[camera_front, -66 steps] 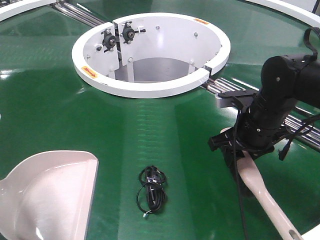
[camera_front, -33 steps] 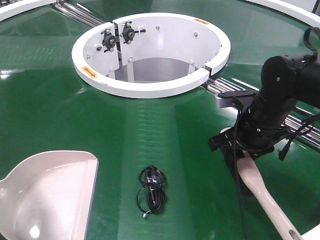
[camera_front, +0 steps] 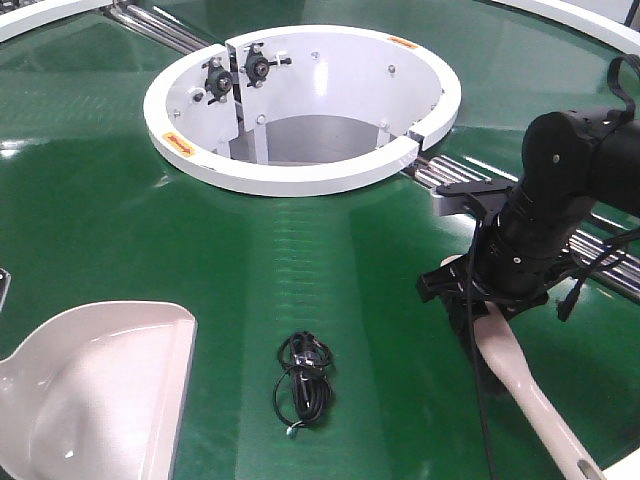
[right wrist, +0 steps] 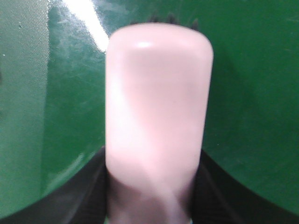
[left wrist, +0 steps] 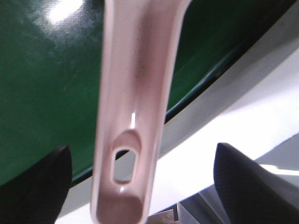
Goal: Clean and inspect green conveyor with broom and dustpan
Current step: 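Reach the left gripper to the pink dustpan handle and grasp it, then drag the dustpan with the left gripper up beside the black cable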
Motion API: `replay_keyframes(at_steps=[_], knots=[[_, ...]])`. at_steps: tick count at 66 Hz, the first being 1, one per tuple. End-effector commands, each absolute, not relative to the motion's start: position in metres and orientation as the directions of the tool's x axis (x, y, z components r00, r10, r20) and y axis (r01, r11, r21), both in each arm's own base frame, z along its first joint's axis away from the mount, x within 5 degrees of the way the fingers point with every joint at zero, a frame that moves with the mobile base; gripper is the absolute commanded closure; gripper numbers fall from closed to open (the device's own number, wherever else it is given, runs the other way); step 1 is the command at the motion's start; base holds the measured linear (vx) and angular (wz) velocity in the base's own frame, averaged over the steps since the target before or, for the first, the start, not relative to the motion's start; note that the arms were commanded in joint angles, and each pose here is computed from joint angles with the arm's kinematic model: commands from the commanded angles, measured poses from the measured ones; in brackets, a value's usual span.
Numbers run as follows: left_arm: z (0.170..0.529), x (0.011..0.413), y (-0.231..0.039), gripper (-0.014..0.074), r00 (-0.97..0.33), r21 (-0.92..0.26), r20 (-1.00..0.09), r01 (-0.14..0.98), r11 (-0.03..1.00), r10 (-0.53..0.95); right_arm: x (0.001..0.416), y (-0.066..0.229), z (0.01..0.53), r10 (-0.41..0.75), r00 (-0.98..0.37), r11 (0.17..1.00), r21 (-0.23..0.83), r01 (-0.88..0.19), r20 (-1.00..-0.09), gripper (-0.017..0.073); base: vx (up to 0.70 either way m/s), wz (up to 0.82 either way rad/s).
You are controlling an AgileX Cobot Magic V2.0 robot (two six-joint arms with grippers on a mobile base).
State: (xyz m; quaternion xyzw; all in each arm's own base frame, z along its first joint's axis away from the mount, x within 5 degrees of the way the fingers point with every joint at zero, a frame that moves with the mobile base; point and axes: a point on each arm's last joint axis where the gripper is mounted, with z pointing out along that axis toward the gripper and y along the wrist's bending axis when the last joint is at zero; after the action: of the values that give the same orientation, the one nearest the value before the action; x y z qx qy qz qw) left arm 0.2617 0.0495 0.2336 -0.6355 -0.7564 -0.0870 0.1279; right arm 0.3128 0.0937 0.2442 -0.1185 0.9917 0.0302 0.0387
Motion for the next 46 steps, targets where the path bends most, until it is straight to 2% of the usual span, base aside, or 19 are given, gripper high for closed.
replay_keyframes(at_steps=[1,10,19,36,46], knots=[[0.2425,0.2654,0.0520,0.0027,-0.187,0.024,0.311,0.982,0.189,0.932,0.3114,0.0928,0.2677,-0.232,-0.958,0.969,0.051,-0.243,-0.166,0.0565,0.00,0.00],[0.2385,0.2681,0.0527,0.0073,-0.192,0.024,0.307,0.981,0.195,0.932,0.3113,0.0928,0.2676,-0.232,-0.959,0.969,0.051,-0.243,-0.165,0.0565,0.00,0.00],[0.2388,0.2672,0.0535,0.0195,-0.188,0.015,0.319,0.981,0.194,0.929,0.3114,0.0928,0.2677,-0.232,-0.958,0.969,0.051,-0.243,-0.166,0.0565,0.00,0.00],[0.2391,0.2656,0.0542,0.0607,-0.185,-0.001,0.329,0.981,0.196,0.926,0.3114,0.0928,0.2677,-0.232,-0.958,0.969,0.051,-0.243,-0.166,0.0565,0.00,0.00],[0.2400,0.2648,0.0537,0.0618,-0.184,-0.009,0.332,0.980,0.198,0.925,0.3114,0.0928,0.2677,-0.232,-0.958,0.969,0.051,-0.243,-0.166,0.0565,0.00,0.00]])
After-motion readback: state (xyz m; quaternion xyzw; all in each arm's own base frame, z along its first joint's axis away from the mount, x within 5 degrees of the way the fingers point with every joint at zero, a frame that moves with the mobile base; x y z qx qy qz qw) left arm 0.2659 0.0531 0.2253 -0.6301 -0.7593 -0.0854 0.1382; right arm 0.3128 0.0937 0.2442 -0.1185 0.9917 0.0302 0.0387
